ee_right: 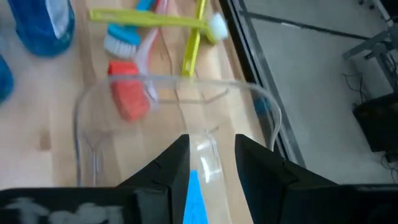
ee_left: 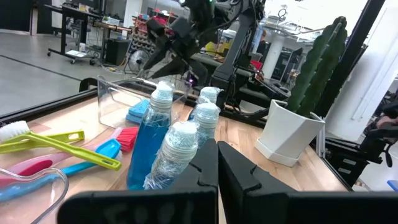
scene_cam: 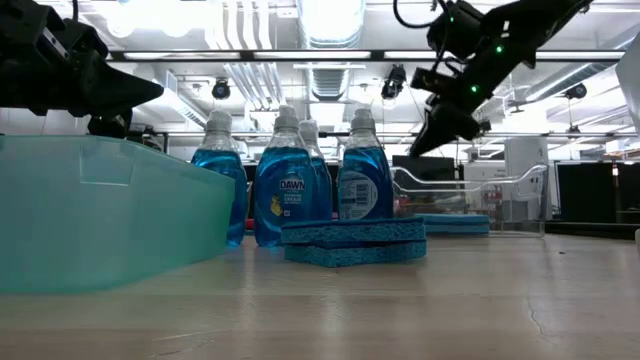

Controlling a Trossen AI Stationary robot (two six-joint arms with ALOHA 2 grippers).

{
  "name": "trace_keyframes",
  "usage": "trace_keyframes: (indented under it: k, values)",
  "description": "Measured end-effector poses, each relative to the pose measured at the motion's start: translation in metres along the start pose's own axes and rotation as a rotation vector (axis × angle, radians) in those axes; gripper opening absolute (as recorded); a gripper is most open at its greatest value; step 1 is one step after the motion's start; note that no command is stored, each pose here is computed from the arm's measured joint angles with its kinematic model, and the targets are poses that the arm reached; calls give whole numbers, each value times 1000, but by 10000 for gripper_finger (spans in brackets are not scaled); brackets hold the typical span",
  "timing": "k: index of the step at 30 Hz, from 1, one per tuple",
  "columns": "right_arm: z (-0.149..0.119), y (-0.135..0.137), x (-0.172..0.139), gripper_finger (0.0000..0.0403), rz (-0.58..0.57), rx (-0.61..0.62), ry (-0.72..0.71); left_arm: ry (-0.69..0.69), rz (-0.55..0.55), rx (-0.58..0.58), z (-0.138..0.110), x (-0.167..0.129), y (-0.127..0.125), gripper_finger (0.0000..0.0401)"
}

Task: Pick & Place Kitchen Sink Supplies
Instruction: Put the blue sponge into the right transparent bin

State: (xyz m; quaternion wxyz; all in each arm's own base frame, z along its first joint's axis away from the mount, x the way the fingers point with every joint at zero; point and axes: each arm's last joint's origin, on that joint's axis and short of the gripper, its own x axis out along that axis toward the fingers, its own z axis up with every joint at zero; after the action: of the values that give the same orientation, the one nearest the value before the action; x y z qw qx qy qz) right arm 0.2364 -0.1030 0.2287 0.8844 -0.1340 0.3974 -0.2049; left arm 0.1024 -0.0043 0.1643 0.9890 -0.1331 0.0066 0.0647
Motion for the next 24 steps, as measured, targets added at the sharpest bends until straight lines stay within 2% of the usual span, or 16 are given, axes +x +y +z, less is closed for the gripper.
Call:
trace_keyframes:
  k: [8, 17, 24]
  values:
    - [25, 18, -13, 126, 51, -48, -93, 0, 0, 0, 0, 0, 0, 0]
    - [63, 44, -41, 135, 133, -98, -246, 0, 0, 0, 0, 0, 0, 0]
    - [69, 79, -58, 131, 231, -231, -308, 0, 0, 0, 0, 0, 0, 0]
